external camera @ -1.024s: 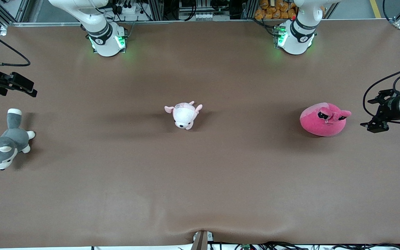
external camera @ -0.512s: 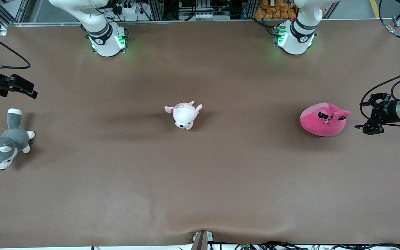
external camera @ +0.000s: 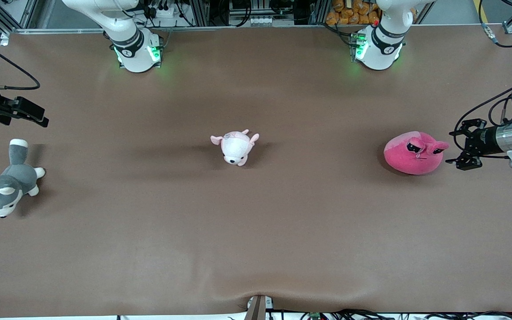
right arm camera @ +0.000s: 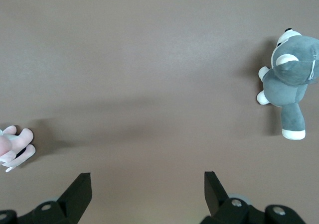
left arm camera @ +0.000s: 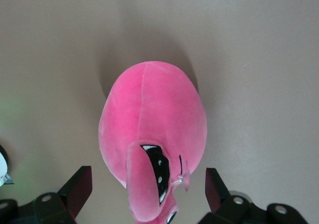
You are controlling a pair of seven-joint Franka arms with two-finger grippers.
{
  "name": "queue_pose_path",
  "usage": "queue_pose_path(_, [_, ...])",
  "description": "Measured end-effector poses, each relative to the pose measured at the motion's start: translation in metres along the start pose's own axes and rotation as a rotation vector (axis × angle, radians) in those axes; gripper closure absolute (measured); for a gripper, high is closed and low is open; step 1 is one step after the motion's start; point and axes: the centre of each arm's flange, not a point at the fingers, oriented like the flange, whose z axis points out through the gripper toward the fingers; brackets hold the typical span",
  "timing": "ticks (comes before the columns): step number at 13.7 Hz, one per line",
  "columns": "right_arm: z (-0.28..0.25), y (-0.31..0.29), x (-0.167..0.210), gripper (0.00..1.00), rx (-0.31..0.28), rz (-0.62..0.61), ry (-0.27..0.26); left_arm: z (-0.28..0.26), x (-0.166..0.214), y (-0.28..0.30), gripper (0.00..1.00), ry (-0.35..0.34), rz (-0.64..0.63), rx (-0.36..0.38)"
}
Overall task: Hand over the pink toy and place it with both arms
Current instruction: 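Position the left gripper around the pink toy's head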
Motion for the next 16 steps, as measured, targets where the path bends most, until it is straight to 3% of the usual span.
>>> queue_pose_path(8, [0.0,0.0,0.0,0.0,0.0,0.0,0.0,0.016,0.005,-0.015,0.0,-0.072,-0.052,-0.007])
queue_pose_path(10, [0.0,0.0,0.0,0.0,0.0,0.0,0.0,0.019,0.005,-0.016,0.04,-0.076,-0.054,-0.007])
queue_pose_path(14, [0.0,0.0,0.0,0.0,0.0,0.0,0.0,0.022,0.004,-0.015,0.39,-0.091,-0.063,-0.023])
queue_pose_path(16, [0.0,0.0,0.0,0.0,0.0,0.0,0.0,0.024,0.003,-0.014,0.39,-0.102,-0.068,-0.026])
